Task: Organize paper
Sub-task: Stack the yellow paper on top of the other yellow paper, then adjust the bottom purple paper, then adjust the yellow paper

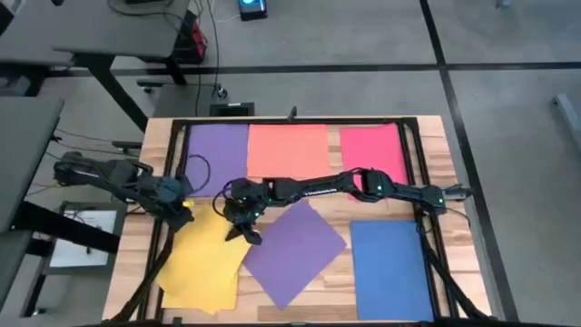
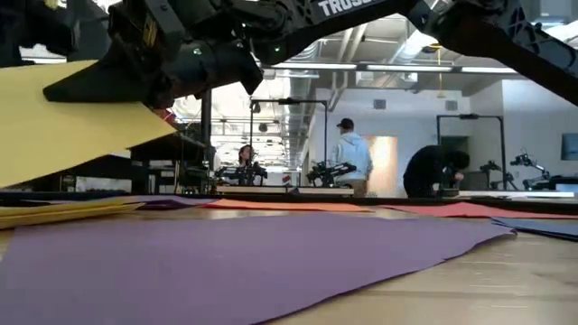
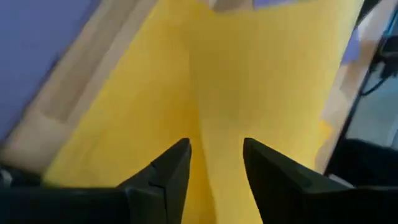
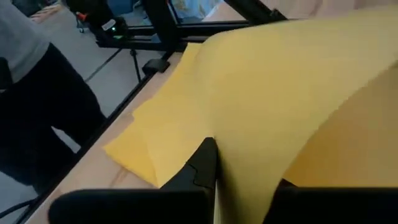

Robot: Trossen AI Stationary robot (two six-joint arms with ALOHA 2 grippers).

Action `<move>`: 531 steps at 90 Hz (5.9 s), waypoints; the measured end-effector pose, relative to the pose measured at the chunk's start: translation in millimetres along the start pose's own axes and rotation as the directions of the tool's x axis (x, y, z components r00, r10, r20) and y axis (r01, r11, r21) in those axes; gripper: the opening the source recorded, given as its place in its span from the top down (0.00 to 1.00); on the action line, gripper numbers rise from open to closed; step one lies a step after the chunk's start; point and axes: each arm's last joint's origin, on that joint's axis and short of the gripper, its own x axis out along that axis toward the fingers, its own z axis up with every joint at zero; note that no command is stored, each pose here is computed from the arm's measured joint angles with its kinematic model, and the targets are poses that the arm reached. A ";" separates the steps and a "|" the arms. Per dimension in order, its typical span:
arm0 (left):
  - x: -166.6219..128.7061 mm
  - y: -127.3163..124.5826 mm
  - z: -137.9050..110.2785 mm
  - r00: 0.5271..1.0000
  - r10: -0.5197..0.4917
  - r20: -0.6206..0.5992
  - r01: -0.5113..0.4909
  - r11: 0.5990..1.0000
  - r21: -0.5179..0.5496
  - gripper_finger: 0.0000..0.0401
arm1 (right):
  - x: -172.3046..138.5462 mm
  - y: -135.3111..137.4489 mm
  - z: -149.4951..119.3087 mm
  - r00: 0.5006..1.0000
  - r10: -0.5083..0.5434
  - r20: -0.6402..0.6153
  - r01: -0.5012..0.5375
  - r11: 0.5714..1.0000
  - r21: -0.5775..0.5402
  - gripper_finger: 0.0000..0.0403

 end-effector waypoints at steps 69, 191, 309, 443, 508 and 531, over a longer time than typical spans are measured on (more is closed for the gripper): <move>6.6 1.6 -3.2 0.994 -0.110 -0.012 0.110 0.991 0.079 0.66 | 1.2 -9.6 -9.7 1.000 -0.009 -0.022 0.016 0.932 0.361 1.00; 3.6 2.0 -3.6 0.996 -0.091 -0.016 0.092 0.993 0.075 0.66 | -18.0 -48.5 -7.2 0.925 -0.376 0.057 0.320 0.852 0.415 0.60; 3.5 2.6 -4.1 0.996 -0.085 -0.020 0.086 0.994 0.073 0.66 | 9.0 124.7 -92.7 0.461 -0.237 -0.855 0.705 0.684 0.190 1.00; 3.5 1.6 -2.4 0.996 -0.084 0.011 0.084 0.995 0.061 0.66 | 47.9 58.8 -62.8 0.842 -0.325 -0.431 0.524 0.684 0.507 1.00; 3.6 1.8 -2.6 0.997 -0.083 0.007 0.083 0.995 0.064 0.66 | -0.3 -4.7 -28.6 0.804 -0.494 -0.331 0.594 0.660 0.460 1.00; 3.6 1.9 -2.7 0.997 -0.082 0.007 0.081 0.994 0.071 0.66 | 17.2 38.1 -33.3 0.807 -0.388 -0.446 0.575 0.690 0.440 1.00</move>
